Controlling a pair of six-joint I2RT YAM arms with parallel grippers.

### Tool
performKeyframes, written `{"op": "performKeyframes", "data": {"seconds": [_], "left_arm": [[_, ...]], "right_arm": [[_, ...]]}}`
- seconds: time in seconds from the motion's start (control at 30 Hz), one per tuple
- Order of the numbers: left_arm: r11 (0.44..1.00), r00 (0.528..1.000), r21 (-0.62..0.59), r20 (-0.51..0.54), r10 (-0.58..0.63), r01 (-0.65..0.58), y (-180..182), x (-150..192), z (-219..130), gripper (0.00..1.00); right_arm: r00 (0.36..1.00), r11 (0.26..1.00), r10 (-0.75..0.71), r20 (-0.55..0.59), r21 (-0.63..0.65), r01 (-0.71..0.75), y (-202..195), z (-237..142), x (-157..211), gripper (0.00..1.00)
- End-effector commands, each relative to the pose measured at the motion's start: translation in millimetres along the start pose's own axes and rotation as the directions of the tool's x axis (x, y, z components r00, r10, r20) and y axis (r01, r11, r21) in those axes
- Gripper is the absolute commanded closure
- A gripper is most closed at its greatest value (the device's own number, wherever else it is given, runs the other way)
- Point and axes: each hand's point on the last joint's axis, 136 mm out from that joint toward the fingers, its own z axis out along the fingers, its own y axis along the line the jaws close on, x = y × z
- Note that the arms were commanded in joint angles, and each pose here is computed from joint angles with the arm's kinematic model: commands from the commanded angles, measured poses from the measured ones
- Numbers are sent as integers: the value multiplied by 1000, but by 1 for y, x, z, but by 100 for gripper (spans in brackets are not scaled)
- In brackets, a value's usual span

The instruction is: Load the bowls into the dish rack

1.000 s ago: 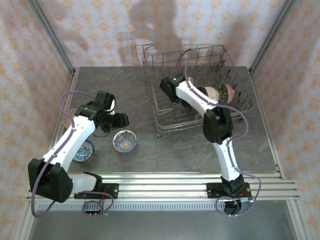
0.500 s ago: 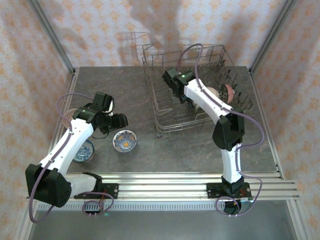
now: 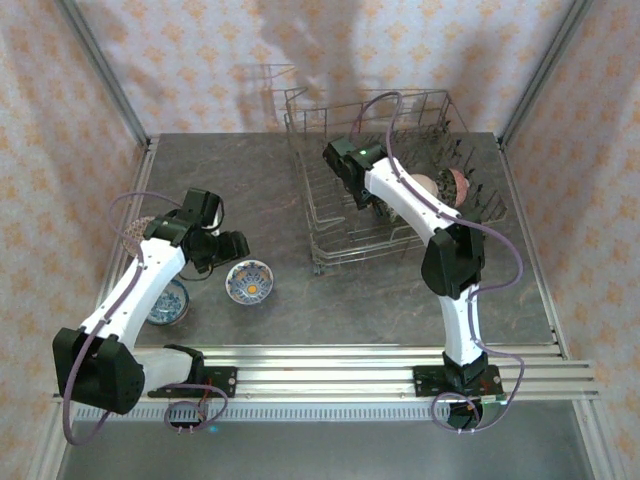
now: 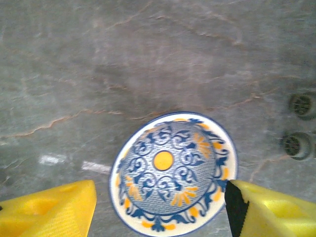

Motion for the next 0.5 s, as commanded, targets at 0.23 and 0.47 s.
{"op": "performKeyframes", "data": {"seconds": [0.23, 0.47], "left_arm": [[985, 989, -91, -2, -147, 146, 36, 20, 17, 27], [988, 986, -38, -69, -154, 152, 27, 28, 44, 33]], "right_arm": [[993, 987, 114, 41, -118, -109, -22, -39, 21, 23], [988, 977, 148, 42, -160, -140, -27, -49, 34, 23]]}}
